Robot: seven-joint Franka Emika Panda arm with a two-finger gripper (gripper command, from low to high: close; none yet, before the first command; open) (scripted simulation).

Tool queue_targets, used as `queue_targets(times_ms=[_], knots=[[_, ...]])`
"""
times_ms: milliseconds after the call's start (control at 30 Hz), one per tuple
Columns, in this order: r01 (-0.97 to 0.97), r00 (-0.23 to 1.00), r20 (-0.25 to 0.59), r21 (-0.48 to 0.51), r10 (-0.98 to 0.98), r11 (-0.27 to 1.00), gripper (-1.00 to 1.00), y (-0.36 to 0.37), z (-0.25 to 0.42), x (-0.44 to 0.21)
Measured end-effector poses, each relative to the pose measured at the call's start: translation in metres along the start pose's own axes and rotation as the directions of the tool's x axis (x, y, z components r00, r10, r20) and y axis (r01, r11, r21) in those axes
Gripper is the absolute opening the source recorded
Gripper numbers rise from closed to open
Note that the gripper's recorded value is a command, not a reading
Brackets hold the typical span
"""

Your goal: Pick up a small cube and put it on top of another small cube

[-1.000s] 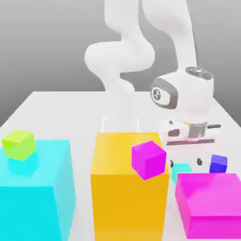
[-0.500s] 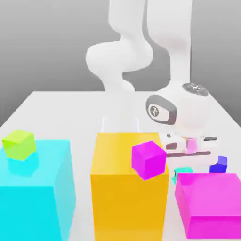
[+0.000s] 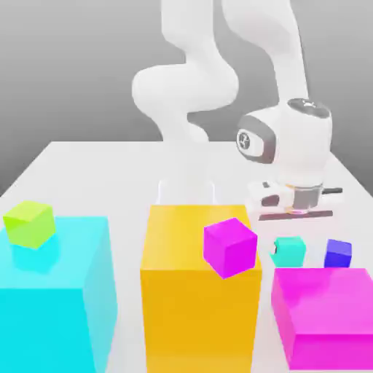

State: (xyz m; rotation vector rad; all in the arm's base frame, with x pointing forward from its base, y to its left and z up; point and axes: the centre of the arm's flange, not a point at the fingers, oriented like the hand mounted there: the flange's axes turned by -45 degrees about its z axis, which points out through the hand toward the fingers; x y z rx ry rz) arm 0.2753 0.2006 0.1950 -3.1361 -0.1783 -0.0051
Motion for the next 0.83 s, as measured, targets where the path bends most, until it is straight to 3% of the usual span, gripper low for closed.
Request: queue_targets(times_ms=[400, 733, 767, 833], knots=[[0.439, 0.898, 0.002, 0.002, -0.439, 0.898, -1.0, -0.125, -0.047, -0.03], [0.474, 0.881, 0.001, 0.004, -0.474, 0.881, -1.0, -0.137, 0.005, -0.033], [0.473, 0.881, 0.002, 0.003, -0.473, 0.881, 1.0, -0.136, 0.011, -0.033], [0.473, 0.881, 0.002, 0.003, -0.473, 0.881, 1.0, -0.136, 0.011, -0.033]])
